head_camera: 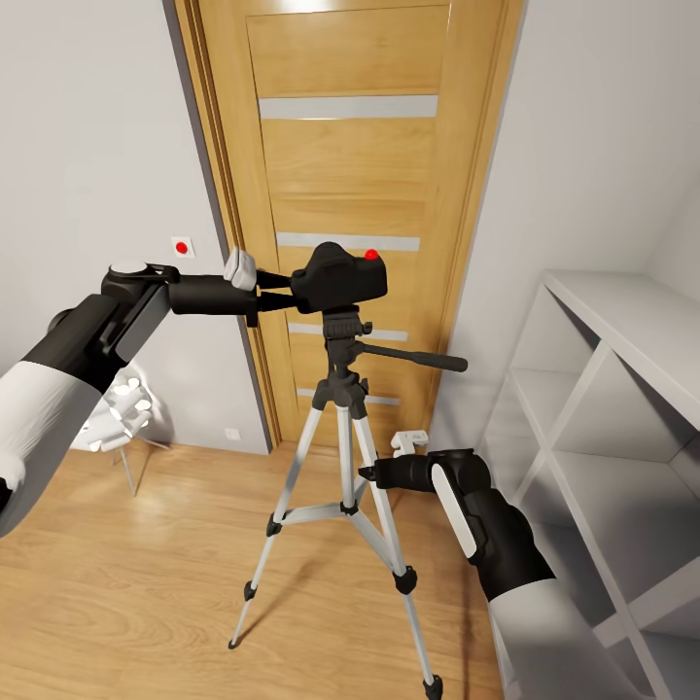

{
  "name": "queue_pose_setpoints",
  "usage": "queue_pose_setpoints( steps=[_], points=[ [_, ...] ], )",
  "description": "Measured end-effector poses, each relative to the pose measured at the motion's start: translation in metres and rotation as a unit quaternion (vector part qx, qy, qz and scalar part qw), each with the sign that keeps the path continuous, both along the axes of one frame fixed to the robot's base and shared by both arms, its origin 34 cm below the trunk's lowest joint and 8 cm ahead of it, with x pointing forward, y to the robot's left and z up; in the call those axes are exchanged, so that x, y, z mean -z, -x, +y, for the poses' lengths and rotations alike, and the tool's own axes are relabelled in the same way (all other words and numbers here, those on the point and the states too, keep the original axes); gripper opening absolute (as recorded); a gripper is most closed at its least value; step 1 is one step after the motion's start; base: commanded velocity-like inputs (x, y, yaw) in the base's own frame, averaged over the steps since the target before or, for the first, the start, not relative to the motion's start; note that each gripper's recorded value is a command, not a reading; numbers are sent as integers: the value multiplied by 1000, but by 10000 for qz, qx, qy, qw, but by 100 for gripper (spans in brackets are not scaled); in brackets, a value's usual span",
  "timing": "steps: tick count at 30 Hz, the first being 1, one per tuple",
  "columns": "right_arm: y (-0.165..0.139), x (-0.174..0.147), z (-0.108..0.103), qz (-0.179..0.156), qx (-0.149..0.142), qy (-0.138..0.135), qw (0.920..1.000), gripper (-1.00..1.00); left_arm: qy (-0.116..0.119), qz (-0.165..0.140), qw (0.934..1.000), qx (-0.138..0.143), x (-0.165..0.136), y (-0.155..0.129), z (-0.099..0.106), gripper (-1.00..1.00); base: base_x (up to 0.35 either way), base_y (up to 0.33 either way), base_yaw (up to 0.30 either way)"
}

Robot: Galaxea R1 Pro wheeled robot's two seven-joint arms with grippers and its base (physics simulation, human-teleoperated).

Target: Attach the digital camera to the camera tripod in the bedroom.

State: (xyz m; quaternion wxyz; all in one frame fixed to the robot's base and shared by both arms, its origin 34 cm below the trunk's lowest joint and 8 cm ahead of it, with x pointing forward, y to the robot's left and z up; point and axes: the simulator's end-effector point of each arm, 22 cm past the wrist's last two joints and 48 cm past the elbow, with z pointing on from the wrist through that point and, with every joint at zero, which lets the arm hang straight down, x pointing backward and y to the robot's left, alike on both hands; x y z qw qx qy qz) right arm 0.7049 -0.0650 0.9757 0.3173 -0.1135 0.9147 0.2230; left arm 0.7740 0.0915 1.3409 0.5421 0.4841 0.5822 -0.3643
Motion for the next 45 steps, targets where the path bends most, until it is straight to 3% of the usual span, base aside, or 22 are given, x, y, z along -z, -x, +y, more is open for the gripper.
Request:
queue_pose_setpoints(
  steps=[1,2,23,33,36,39,42,45],
  points=[
    [0,0,0,0,0,0,10000,-100,1,2,10000,-3,0,0,0,-100,0,0,0],
    [0,0,0,0,0,0,10000,-100,1,3,10000,-4,0,0,0,100,0,0,0],
    [0,0,0,1,0,0,10000,-100,13,-4,10000,-4,0,0,-1,100,0,0,0],
    [0,0,0,2,-1,1,10000,-100,144,-43,9999,47,-10,3,0,100,0,0,0],
    [0,0,0,1,0,0,10000,-100,455,-104,9989,27,-30,3,7,100,0,0,0],
    [0,0,0,1,-1,0,10000,-100,1155,-222,9930,-48,-71,2,27,100,0,0,0],
    [0,0,0,1,-1,0,10000,-100,1591,-289,9868,-77,-95,3,41,100,0,0,0],
    [0,0,0,1,-1,0,10000,-100,1799,-308,9831,-108,-105,2,49,100,0,0,0]
  ],
)
